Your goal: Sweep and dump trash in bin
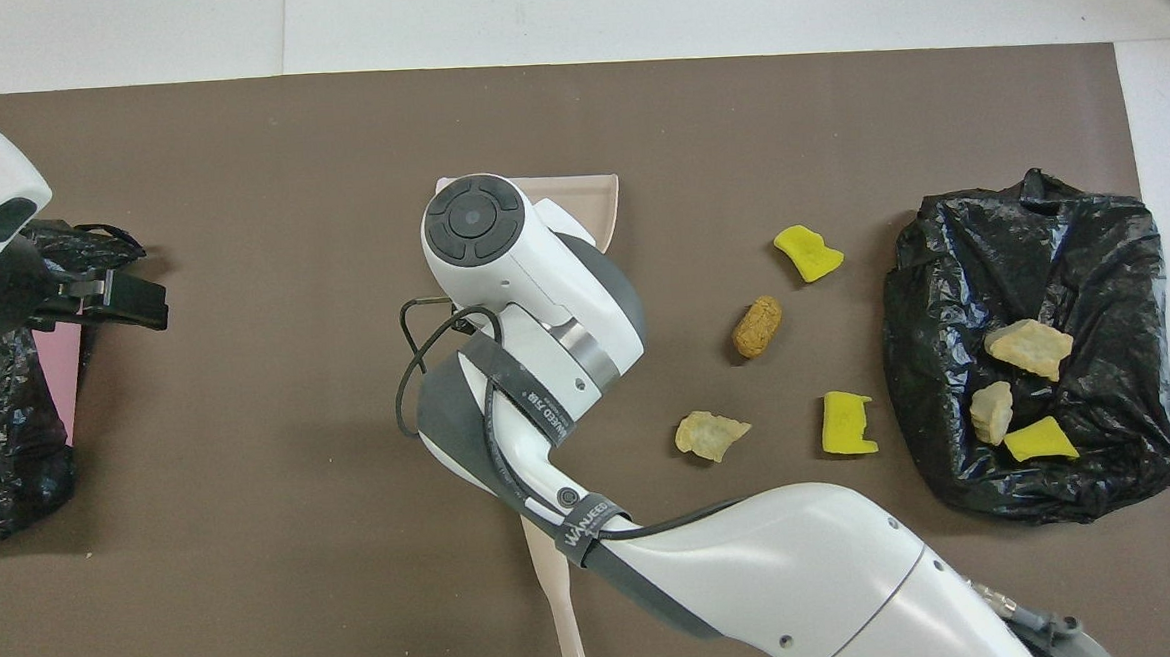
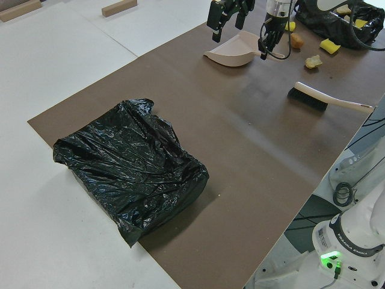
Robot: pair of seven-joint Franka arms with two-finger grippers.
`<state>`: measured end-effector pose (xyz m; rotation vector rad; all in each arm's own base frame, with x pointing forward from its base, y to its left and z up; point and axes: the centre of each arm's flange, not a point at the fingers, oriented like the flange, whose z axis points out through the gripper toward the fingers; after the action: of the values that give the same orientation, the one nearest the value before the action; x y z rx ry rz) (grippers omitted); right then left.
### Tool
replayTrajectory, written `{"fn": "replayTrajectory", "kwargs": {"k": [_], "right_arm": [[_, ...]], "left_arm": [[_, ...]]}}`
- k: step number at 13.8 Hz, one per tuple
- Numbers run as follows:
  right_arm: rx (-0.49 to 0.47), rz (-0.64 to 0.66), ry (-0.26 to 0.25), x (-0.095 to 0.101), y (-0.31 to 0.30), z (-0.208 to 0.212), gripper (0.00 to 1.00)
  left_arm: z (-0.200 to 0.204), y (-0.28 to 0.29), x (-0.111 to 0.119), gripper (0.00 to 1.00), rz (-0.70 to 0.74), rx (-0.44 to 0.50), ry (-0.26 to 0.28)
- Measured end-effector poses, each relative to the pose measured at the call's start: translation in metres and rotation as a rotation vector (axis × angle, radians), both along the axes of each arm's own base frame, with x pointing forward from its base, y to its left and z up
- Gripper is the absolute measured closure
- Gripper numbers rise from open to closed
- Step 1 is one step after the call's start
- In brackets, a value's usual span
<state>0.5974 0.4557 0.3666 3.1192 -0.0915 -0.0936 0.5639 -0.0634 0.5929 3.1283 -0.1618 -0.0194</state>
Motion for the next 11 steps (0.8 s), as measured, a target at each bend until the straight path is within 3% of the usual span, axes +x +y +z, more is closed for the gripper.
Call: {"fn": "replayTrajectory", "kwargs": {"k": [3,5,6,8,11], "right_arm": [[0.012,-0.004,-0.024,-0.001,-0.005,0.028,0.36],[0.002,0.013,-0.025,-0.021,-0.007,0.054,0.11],[-0.005,0.026,-0.019,-0.038,-0.01,0.066,0.01],[-0.001,0.049,0.023,-0.085,-0.014,0.088,0.0],[-0.014,0.121,0.082,-0.182,-0.012,0.083,0.0]], "left_arm": [[0.0,-0.001,0.001,0.0,-0.001,-0.005,-0.008],[0.0,-0.003,0.004,0.0,-0.001,-0.015,-0.022],[-0.002,-0.005,0.006,0.0,-0.003,-0.017,-0.028],[-0.008,-0.017,0.011,0.0,-0.021,-0.025,-0.042],[-0.028,-0.049,0.021,0.0,-0.063,-0.044,-0.054]]}}
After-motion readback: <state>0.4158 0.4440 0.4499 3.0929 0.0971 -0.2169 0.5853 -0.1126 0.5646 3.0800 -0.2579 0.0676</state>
